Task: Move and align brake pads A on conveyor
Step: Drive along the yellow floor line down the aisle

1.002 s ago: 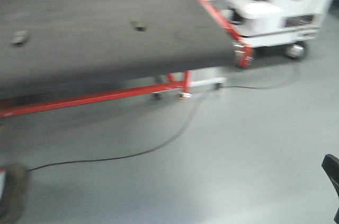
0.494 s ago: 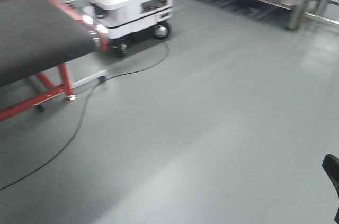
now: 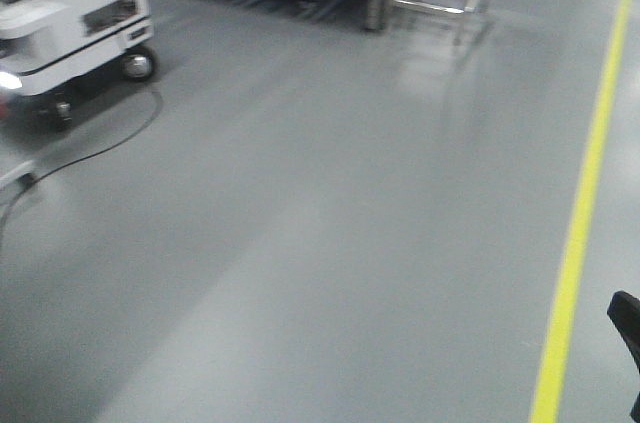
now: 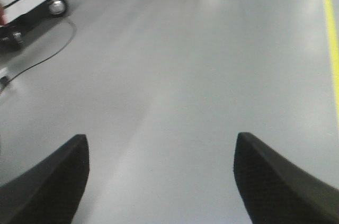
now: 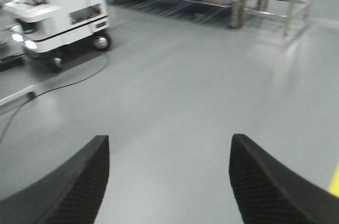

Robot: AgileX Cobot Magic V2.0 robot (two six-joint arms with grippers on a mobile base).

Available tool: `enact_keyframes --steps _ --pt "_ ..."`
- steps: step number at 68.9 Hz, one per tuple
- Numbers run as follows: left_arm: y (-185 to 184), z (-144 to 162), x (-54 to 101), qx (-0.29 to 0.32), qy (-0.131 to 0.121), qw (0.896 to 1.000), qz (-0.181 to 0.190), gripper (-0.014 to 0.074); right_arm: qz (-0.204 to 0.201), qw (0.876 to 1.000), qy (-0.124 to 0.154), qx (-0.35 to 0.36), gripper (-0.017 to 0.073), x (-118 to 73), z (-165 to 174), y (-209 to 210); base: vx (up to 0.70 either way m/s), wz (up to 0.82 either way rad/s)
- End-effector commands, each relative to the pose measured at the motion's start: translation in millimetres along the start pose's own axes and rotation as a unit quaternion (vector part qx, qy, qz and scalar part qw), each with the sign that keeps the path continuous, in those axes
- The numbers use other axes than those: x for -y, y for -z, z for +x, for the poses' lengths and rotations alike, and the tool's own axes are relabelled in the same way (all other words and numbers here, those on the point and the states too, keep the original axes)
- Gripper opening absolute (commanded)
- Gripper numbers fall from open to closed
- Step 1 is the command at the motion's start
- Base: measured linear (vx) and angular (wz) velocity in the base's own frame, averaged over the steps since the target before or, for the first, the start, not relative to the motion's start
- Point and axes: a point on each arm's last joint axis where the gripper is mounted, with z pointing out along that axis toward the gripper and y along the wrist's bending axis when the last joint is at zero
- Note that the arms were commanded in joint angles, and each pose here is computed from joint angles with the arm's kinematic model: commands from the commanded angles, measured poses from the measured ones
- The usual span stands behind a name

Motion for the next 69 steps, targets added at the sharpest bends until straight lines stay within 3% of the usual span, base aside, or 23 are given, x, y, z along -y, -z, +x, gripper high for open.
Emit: enact_keyframes --steps 1,43,69 --pt "3.6 -13.3 0.3 0.044 0.004 0.999 0.002 0.0552 -0.002 0.999 0.005 0.043 0.047 -0.7 -14.8 1.7 -0.11 -0.72" --pt "3.6 -13.3 0.3 0.044 0.004 0.999 0.002 0.0552 -0.002 0.999 0.005 0.044 0.047 -0.7 -15.0 1.7 -0.07 -0.77" --pt "3.6 -13.3 0.3 0.044 0.004 0.999 0.002 0.0552 -0.002 0.999 0.005 0.044 0.047 -0.7 -15.0 1.7 0.03 -0.36"
